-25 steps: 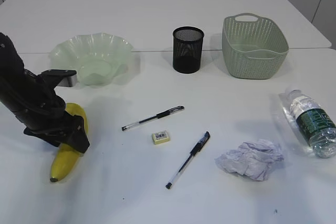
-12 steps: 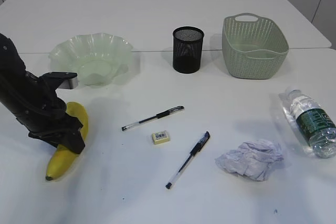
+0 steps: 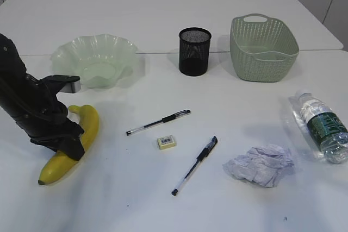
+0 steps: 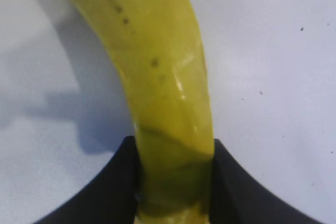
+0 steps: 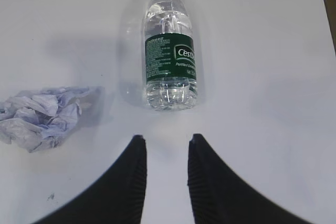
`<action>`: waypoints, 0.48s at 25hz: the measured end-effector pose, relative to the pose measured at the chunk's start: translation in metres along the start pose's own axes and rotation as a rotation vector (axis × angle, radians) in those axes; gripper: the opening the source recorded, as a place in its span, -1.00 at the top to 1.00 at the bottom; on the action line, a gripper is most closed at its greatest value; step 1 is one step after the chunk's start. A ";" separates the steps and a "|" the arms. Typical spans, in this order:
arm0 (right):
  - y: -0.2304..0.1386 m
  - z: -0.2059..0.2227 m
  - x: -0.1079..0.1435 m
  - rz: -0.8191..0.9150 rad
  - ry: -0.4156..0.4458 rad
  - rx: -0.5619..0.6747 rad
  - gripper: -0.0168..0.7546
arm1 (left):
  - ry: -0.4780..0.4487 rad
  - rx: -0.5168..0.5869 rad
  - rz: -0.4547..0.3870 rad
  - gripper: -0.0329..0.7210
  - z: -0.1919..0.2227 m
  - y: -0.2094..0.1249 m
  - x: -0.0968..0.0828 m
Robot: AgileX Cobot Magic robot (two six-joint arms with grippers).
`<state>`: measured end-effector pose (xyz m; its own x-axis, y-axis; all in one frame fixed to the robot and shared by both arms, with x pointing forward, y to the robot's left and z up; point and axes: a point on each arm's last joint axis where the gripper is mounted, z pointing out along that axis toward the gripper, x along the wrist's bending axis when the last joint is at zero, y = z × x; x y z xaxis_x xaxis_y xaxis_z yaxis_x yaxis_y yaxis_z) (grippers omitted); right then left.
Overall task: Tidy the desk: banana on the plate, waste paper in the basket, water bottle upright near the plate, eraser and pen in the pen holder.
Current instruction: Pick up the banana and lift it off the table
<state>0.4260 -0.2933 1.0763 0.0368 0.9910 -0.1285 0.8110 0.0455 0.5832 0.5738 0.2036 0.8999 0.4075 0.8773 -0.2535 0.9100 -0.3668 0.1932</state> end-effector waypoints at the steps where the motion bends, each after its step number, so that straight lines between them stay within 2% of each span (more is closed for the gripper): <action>1: 0.000 0.000 0.000 0.000 0.000 0.000 0.40 | 0.000 0.002 0.001 0.32 0.000 0.000 0.000; 6: 0.000 0.000 0.000 0.002 0.000 0.000 0.40 | -0.022 0.041 0.009 0.33 -0.002 -0.002 -0.002; 12: 0.000 0.000 0.000 0.002 0.000 0.000 0.40 | -0.073 0.077 0.034 0.33 -0.019 0.013 -0.009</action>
<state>0.4260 -0.2933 1.0763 0.0382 0.9911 -0.1275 0.8110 0.0437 0.5835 0.5803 0.1974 0.9224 0.4401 0.8402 -0.3167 0.8976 -0.4210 0.1306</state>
